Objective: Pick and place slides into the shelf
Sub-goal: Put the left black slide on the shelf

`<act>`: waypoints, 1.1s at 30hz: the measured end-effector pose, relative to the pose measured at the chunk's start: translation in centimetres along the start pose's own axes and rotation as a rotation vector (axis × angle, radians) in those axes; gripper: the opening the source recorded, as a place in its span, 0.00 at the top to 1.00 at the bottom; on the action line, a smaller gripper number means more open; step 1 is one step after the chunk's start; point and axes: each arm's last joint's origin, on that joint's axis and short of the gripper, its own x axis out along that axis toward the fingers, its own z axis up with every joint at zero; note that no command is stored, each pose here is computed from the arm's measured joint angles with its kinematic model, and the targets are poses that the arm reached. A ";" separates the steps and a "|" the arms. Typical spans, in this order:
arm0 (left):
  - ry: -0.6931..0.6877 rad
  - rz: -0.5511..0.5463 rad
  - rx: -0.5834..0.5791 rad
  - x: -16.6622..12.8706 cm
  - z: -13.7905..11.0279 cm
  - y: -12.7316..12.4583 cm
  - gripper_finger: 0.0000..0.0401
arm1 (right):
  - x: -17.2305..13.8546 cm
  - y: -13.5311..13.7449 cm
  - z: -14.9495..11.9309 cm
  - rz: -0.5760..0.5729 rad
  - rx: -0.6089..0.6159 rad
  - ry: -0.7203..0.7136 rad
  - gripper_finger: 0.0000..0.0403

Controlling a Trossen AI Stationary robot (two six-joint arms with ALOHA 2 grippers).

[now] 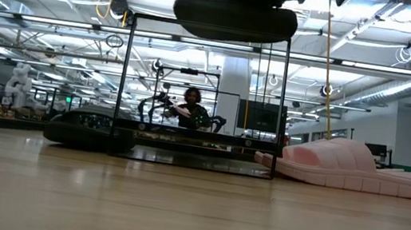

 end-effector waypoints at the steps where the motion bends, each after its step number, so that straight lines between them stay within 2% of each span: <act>1: -0.001 0.000 0.000 0.0 -0.1 0.0 0.92 | 0.0 -0.1 0.0 -0.034 -0.007 -0.003 1.00; 5: -0.001 -0.001 -0.010 0.0 -0.5 -0.5 0.92 | 0.0 -0.3 0.0 -0.105 -0.050 -0.002 1.00; 10: -0.002 -0.003 -0.039 0.0 -1.0 -0.8 0.92 | 0.2 -0.3 -0.2 -0.101 -0.174 0.010 1.00; 13: -0.008 -0.030 -0.039 0.0 -1.3 -1.0 0.92 | 0.2 -0.2 0.1 -0.056 -0.192 -0.016 1.00; 16: -0.014 -0.066 -0.035 0.0 -1.6 -1.2 0.92 | 0.5 0.2 0.1 -0.014 -0.120 -0.036 1.00; 23: -0.013 -0.084 -0.055 0.0 -1.9 -1.3 0.92 | 2.4 2.0 -1.8 0.035 0.023 0.045 1.00; 33: -0.014 -0.115 -0.050 0.0 -2.1 -1.4 0.92 | 4.8 4.6 -4.9 0.033 0.117 0.167 1.00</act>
